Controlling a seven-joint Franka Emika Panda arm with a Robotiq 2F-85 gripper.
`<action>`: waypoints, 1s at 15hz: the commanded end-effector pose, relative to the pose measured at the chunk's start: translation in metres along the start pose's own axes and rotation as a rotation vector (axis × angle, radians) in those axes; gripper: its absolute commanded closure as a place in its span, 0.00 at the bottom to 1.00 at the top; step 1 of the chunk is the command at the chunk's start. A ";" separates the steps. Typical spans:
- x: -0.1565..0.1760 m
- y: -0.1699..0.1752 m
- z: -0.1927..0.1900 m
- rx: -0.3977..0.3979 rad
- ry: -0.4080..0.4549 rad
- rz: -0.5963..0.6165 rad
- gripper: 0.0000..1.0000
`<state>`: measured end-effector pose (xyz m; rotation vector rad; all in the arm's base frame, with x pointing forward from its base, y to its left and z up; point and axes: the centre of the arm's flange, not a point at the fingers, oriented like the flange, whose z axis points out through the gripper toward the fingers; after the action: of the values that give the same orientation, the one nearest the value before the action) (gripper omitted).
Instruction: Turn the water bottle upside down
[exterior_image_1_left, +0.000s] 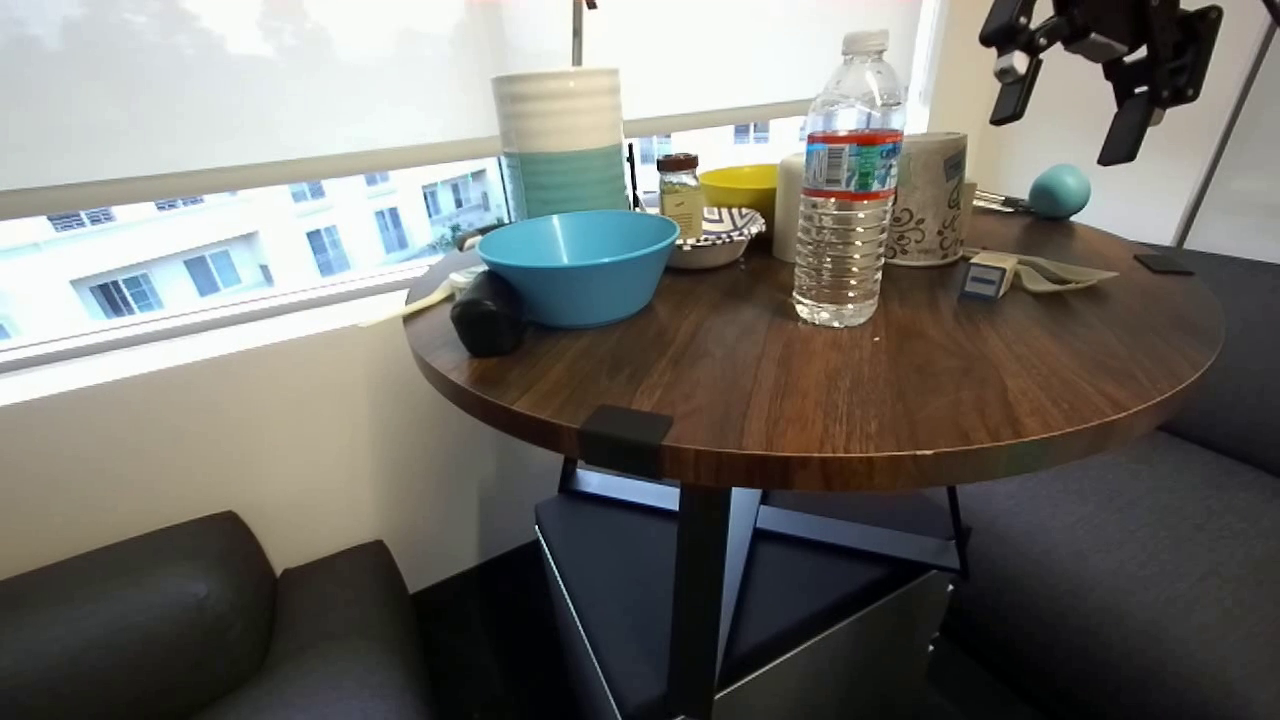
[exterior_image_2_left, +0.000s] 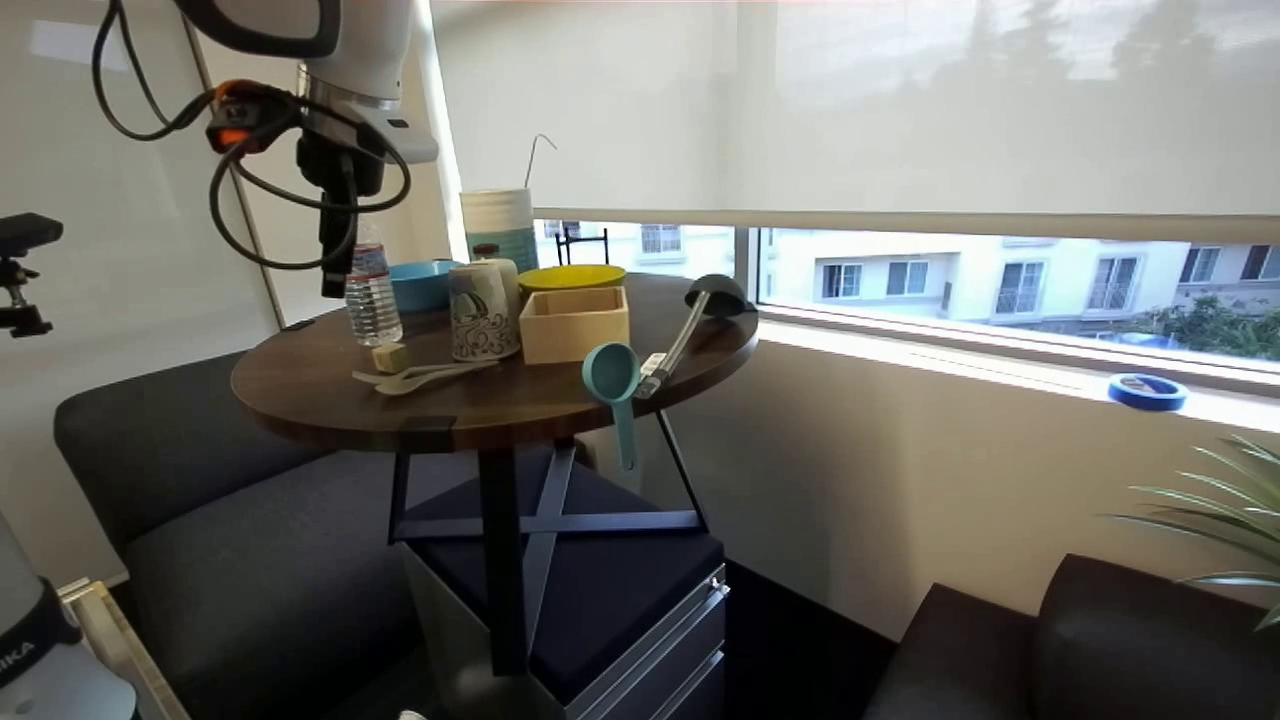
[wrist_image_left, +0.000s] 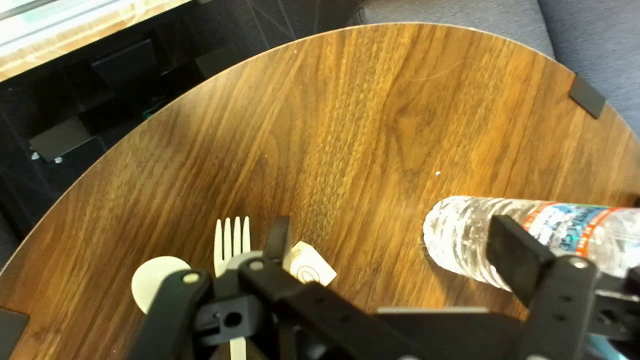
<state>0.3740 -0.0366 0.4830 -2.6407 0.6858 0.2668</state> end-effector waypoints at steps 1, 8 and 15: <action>0.016 0.002 0.002 0.117 -0.017 0.101 0.00; 0.043 -0.014 0.020 0.202 -0.070 0.360 0.00; 0.062 -0.026 0.031 0.298 -0.185 0.550 0.00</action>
<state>0.4218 -0.0343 0.4439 -2.1613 1.2113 0.4669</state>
